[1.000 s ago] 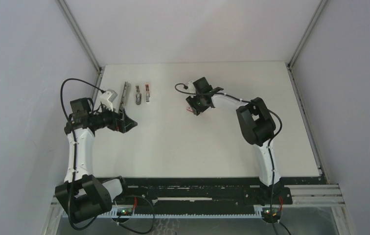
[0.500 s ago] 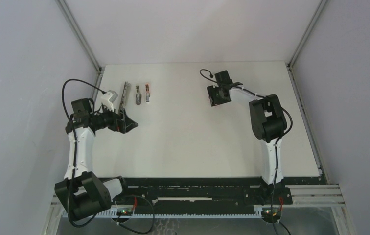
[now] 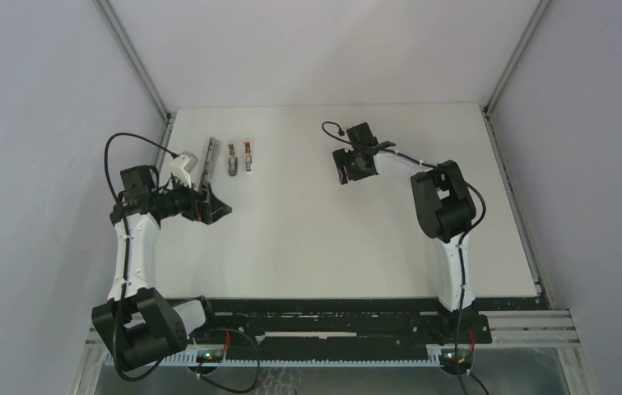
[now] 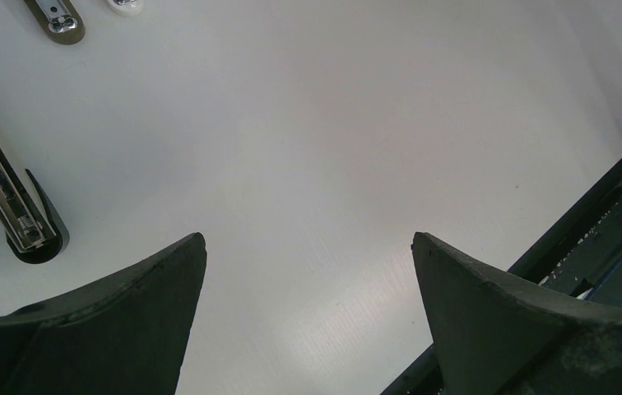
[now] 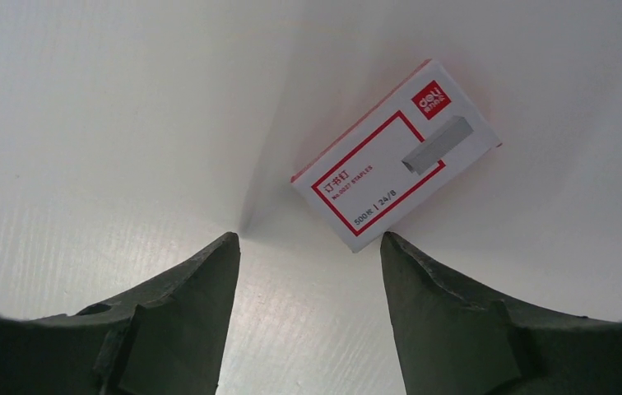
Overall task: Unload the staples from the stapler
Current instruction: Move the staple box to the center of the board.
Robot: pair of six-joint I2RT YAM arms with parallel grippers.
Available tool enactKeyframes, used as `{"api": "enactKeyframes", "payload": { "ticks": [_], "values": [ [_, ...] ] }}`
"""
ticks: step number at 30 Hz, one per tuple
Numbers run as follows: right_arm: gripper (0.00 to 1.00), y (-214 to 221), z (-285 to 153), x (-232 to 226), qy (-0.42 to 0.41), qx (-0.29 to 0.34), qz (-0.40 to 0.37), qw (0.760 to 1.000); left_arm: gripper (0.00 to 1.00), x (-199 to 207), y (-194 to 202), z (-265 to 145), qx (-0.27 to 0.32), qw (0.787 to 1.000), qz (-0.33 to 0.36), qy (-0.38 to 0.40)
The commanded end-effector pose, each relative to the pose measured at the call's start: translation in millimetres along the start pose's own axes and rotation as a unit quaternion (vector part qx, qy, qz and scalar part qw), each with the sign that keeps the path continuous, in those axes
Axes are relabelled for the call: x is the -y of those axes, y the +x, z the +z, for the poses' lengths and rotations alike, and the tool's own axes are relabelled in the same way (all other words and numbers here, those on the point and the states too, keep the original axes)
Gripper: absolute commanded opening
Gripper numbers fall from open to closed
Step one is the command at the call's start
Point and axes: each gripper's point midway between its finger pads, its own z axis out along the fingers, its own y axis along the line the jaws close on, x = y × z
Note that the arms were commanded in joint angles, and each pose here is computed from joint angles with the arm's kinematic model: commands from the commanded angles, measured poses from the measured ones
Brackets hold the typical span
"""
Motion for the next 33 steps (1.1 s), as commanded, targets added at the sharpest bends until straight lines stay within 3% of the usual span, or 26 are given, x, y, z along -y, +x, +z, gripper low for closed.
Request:
{"api": "enactKeyframes", "payload": {
  "ticks": [1,25,33],
  "values": [
    [0.65,-4.4,-7.7,16.5,0.013,-0.003,0.035,0.999,1.00,0.3,0.6,0.1,0.010,1.000,0.004,0.000],
    [0.81,-25.2,26.5,9.2,-0.087,-0.027,0.080,0.993,1.00,-1.0,1.0,1.9,0.010,1.000,0.003,0.002],
    [0.82,-24.8,27.8,7.2,-0.090,-0.028,0.078,0.992,1.00,-0.6,0.9,1.8,0.011,1.000,0.004,0.002]
  ]
}}
